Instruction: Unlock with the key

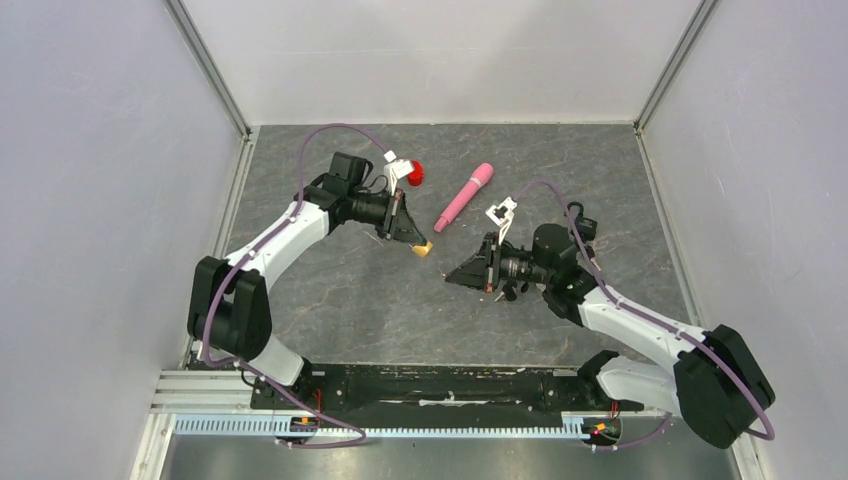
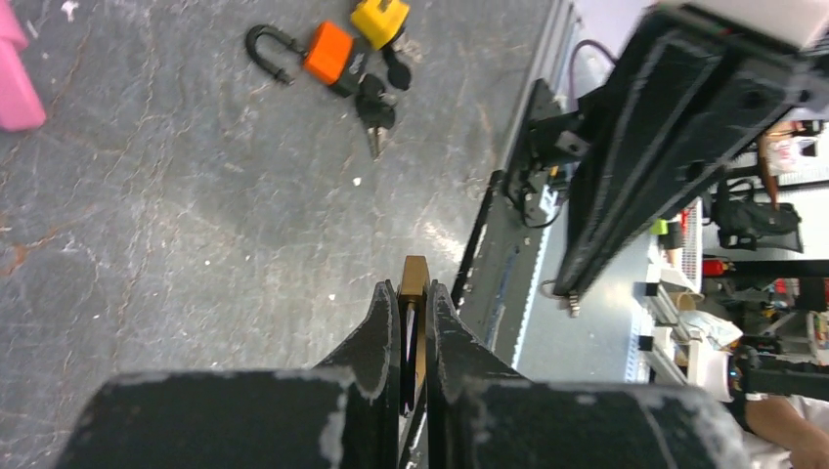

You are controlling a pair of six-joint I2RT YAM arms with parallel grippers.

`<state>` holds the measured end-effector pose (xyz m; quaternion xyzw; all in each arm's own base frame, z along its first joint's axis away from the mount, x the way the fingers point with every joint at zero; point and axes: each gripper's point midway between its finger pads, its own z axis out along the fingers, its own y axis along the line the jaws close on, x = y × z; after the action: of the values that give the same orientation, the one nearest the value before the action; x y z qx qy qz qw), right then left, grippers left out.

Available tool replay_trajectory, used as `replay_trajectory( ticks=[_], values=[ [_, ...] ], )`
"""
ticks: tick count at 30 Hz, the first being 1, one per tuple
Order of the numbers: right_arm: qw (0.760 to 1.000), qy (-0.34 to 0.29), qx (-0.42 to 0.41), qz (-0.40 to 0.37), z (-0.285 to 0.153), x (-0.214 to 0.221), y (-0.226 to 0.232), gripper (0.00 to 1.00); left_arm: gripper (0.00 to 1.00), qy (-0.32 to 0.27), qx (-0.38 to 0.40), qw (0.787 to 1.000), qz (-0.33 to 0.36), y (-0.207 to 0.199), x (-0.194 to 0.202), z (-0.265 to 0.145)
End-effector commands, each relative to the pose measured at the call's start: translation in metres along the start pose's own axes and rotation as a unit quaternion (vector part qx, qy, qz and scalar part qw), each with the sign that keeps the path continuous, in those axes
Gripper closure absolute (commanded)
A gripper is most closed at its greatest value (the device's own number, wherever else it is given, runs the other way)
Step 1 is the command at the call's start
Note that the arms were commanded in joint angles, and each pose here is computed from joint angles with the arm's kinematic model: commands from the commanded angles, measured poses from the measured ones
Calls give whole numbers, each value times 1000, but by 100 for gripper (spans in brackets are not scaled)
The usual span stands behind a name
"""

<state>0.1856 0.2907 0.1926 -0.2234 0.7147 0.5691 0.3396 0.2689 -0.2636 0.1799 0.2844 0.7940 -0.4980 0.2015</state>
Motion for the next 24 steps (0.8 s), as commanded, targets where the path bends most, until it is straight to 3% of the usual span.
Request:
replay_trajectory(
  ticks=[1,9,10,11,24],
  values=[
    [998,-14,-58,15,11,-31,31,100,98,-36,87,995,15,-58,-34,-31],
    [994,-8,-108,14,21,-60,56,100,98,-13,144,989,36,-89,-31,-55],
    [994,-5,-112,12,22,-61,57,100,98,-1,25,999,35,-50,-28,-51],
    [993,-3,-113,13,23,-62,58,100,98,-3,150,988,36,-95,-26,-59],
    [994,20,-108,2,26,-60,58,100,98,-2,179,981,69,-123,-24,-75]
  ],
)
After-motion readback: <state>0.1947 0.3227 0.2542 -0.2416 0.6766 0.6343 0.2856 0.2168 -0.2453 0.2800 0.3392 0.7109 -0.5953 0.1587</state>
